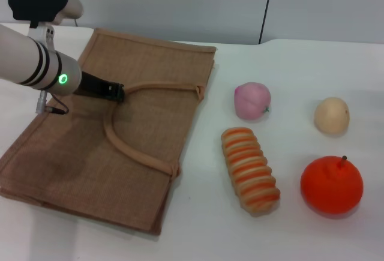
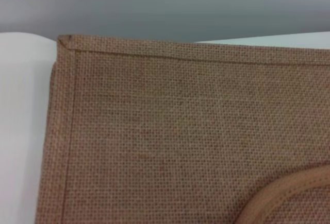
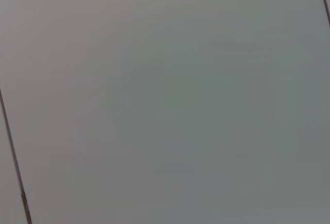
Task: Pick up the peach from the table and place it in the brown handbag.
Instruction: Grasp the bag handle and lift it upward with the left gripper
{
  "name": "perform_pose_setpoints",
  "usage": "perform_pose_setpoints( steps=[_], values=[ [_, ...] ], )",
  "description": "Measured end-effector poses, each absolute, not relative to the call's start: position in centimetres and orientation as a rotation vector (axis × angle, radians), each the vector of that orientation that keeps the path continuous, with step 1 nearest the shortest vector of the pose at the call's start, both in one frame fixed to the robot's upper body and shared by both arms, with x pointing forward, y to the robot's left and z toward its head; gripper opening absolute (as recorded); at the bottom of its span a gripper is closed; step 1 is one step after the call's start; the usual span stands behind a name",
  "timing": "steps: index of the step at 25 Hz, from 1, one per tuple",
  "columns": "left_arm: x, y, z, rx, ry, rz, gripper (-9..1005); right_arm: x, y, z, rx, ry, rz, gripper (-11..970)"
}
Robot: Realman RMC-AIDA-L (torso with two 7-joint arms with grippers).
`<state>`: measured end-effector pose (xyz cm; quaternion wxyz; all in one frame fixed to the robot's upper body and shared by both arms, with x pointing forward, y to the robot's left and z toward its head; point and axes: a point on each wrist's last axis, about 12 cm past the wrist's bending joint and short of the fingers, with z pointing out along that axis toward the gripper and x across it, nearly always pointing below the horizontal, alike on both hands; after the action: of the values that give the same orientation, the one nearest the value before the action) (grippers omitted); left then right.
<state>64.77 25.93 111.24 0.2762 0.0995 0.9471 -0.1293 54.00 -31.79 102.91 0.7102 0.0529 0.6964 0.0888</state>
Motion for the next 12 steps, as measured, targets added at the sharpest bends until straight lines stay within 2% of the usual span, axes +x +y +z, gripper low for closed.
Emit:
perform_pose_setpoints(
  steps=[5, 12],
  values=[
    [64.7, 25.9, 111.4, 0.254, 2.504, -0.404, 136, 54.0, -31.8, 102.9, 0.111, 1.547, 0.199, 823],
    [63.7, 26.3, 112.4, 0.253, 2.297, -0.674, 126, 54.4, -30.1, 103.1, -0.078, 1.568, 0.278, 813]
  ],
)
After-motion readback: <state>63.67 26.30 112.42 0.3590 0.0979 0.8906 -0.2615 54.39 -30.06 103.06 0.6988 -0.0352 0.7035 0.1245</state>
